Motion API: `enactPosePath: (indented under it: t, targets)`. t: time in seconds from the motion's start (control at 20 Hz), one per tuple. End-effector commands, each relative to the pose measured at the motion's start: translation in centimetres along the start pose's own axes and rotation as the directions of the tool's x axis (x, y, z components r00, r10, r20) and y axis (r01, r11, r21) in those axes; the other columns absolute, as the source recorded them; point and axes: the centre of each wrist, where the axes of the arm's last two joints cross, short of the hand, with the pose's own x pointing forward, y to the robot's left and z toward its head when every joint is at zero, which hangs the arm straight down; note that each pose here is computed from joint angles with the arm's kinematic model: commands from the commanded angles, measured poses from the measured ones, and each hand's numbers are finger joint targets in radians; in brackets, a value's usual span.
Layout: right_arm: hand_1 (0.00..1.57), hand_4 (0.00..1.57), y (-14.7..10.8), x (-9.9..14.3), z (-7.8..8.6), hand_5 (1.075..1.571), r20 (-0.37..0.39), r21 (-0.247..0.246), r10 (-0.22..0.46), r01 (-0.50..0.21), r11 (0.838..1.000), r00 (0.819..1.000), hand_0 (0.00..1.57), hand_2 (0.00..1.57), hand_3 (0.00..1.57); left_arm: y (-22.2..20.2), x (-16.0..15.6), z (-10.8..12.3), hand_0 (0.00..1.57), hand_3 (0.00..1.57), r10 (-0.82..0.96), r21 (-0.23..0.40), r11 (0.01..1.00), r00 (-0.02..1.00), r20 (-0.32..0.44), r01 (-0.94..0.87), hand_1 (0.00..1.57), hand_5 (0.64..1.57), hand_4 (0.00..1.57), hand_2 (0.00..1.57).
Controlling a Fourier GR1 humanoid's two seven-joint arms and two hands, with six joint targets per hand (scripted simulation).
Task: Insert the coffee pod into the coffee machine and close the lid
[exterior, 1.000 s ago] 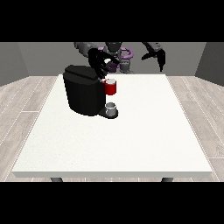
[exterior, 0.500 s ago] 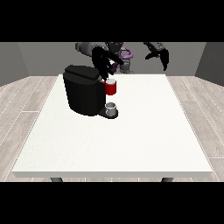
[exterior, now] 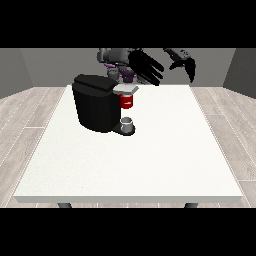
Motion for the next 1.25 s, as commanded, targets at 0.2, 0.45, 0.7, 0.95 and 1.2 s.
enactPosePath:
  t: [0.2, 0.45, 0.7, 0.95, 1.2]
  targets:
    - [0.00, 0.00, 3.4, 6.0, -0.4, 1.571, 0.268, 0.097, -0.104, 0.081, 0.992, 0.958, 0.00, 0.00, 0.00, 1.2, 2.0, -1.6, 0.00, 0.00, -0.010, -0.033, 0.999, 0.997, 0.072, 0.013, 0.00, 1.571, 0.22, 0.00]
    - [0.00, 0.10, 5.1, 4.6, -1.3, 1.571, 0.278, 0.115, -0.122, 0.093, 0.989, 0.953, 0.00, 0.00, 0.00, 0.6, 2.9, -1.7, 0.00, 0.00, -0.020, -0.004, 1.000, 0.998, 0.054, 0.020, 0.00, 1.571, 0.30, 0.00]
    - [0.00, 0.00, 8.9, 4.9, -0.5, 1.571, 0.306, 0.187, -0.152, 0.097, 0.978, 0.940, 0.00, 0.00, 0.00, 2.8, 1.7, -0.5, 0.00, 0.00, 0.014, 0.015, 1.000, 0.999, 0.036, -0.014, 0.00, 1.571, 0.35, 0.00]
    - [0.00, 0.17, 12.2, 4.2, 1.0, 1.571, 0.385, 0.302, -0.228, 0.112, 0.947, 0.894, 0.00, 0.00, 0.00, 4.1, 0.0, 1.4, 0.00, 0.00, 0.002, 0.075, 0.997, 1.000, -0.011, -0.001, 0.00, 1.571, 0.26, 0.00]
    - [0.00, 0.26, 17.4, -0.5, 4.2, 1.571, 0.289, 0.416, -0.320, 0.182, 0.891, 0.902, 0.00, 0.00, 0.00, 3.6, -3.6, 5.4, 0.00, 0.00, 0.043, 0.152, 0.988, 0.991, -0.123, -0.024, 0.00, 1.571, 0.27, 0.00]
